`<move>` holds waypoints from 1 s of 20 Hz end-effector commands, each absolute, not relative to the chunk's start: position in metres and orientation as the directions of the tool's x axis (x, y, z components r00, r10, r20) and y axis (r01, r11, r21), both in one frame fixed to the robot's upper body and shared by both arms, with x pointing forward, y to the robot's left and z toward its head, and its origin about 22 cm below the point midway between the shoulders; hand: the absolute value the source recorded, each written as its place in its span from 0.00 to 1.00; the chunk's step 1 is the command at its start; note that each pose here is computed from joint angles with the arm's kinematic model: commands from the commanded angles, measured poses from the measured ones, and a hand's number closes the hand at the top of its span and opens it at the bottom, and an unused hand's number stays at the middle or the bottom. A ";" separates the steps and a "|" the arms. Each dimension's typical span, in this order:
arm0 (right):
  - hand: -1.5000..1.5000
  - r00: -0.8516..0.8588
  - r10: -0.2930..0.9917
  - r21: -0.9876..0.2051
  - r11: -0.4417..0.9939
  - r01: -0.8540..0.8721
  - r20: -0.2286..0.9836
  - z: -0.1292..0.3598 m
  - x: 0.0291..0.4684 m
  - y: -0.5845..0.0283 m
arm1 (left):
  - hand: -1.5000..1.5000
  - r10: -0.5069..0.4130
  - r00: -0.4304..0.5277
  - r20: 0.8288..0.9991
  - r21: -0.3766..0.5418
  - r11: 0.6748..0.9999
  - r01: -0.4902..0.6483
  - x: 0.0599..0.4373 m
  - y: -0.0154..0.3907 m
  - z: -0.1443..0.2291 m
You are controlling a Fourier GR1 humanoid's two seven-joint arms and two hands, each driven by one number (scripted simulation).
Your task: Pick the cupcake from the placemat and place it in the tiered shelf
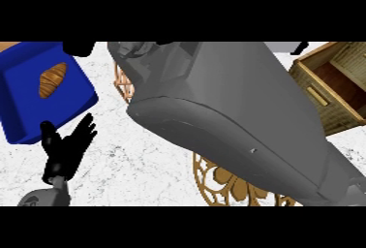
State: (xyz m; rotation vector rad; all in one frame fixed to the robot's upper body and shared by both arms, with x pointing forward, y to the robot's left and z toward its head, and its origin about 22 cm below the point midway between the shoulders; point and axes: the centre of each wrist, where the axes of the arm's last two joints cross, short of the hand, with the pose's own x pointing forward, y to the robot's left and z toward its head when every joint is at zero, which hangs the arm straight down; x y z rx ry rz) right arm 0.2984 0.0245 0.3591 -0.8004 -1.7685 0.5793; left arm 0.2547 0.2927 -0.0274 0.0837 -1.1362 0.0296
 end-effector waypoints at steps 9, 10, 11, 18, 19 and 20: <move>1.00 -0.086 0.818 -0.807 0.576 0.132 0.569 0.356 0.368 0.007 | 0.50 -0.025 0.447 0.894 0.064 0.995 -0.072 0.256 0.287 -0.018; 1.00 -0.086 0.824 -0.810 0.567 0.153 0.560 0.363 0.381 -0.003 | 0.50 -0.036 0.423 0.906 0.071 0.995 -0.069 0.261 0.288 -0.019; 1.00 -0.109 0.828 -0.812 0.561 0.164 0.550 0.355 0.365 0.029 | 0.50 -0.031 0.438 0.899 0.059 0.997 -0.050 0.255 0.274 -0.016; 1.00 -0.083 0.833 -0.816 0.552 0.170 0.546 0.325 0.398 0.016 | 0.50 -0.024 0.431 0.902 0.059 0.996 -0.067 0.259 0.289 -0.013; 1.00 -0.074 0.827 -0.805 0.560 0.194 0.557 0.325 0.416 -0.009 | 0.50 -0.028 0.427 0.904 0.062 0.996 -0.065 0.261 0.295 -0.006; 1.00 -0.079 0.818 -0.798 0.574 0.184 0.570 0.335 0.418 -0.014 | 0.50 -0.034 0.436 0.899 0.064 0.996 -0.055 0.255 0.284 -0.018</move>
